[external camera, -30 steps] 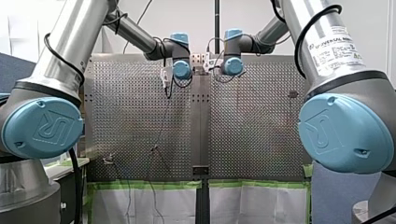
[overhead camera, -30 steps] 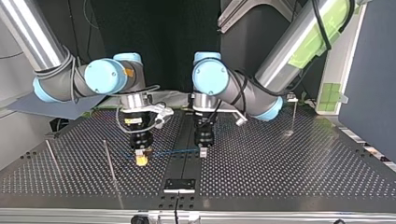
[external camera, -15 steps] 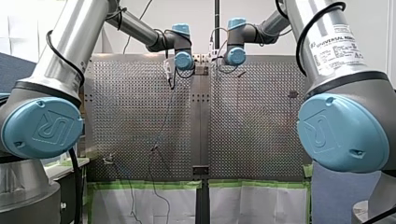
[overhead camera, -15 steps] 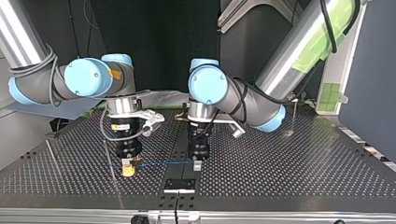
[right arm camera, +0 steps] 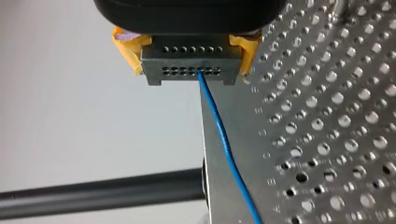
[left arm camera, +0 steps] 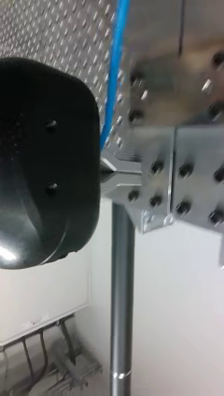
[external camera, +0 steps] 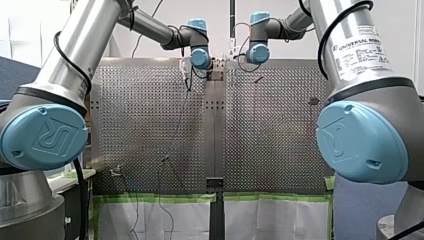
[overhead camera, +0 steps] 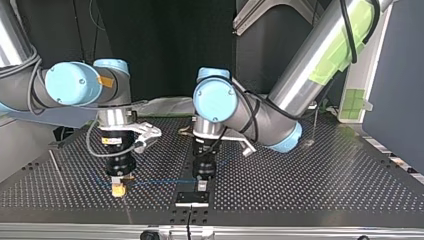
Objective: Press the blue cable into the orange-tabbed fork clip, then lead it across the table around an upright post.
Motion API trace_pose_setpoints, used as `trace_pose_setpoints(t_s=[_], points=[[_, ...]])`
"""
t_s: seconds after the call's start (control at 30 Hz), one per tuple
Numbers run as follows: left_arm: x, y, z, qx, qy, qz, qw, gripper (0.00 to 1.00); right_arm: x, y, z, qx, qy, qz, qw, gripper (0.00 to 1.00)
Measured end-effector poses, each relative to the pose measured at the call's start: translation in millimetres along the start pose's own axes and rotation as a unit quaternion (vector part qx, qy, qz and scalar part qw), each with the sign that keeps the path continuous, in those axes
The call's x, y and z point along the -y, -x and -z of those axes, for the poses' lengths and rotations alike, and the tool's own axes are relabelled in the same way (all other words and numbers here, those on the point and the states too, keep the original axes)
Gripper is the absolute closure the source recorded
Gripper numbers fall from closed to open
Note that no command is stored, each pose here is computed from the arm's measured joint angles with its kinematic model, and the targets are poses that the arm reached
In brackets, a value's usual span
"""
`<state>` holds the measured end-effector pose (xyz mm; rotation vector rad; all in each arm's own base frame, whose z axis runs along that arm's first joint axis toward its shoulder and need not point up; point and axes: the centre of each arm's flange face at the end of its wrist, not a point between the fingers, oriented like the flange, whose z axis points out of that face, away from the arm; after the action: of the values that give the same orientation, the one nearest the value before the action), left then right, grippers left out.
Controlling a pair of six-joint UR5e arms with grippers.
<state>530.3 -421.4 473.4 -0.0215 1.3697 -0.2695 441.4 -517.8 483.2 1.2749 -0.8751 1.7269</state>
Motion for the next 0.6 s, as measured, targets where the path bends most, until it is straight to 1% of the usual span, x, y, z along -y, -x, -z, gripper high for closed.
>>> trace_pose_setpoints(t_s=[0.1,0.17,0.4,0.53,0.6], points=[[6.8,12.6,-3.6,0.01,-0.007,0.013,0.9998,1.0,-6.7,-0.5,-1.2,0.001,0.005,0.0013,1.0,1.0],[10.7,16.0,-6.1,0.012,-0.011,0.016,0.9997,1.0,-10.8,-0.8,-2.0,0.001,0.008,0.0021,1.0,1.0],[26.7,4.7,-13.7,-0.005,-0.02,0.013,0.9997,1.0,-27.8,-0.2,-4.5,0.006,0.024,0.0058,0.9997,1.0],[33.6,5.4,-18.7,-0.004,-0.024,0.02,0.9995,1.0,-36.5,-0.3,-6.1,0.007,0.031,0.0073,0.9995,1.0],[36.9,1.8,-21.5,-0.007,-0.026,0.02,0.9994,1.0,-42.6,-0.2,-7.2,0.007,0.036,0.0084,0.9993,1.0]])
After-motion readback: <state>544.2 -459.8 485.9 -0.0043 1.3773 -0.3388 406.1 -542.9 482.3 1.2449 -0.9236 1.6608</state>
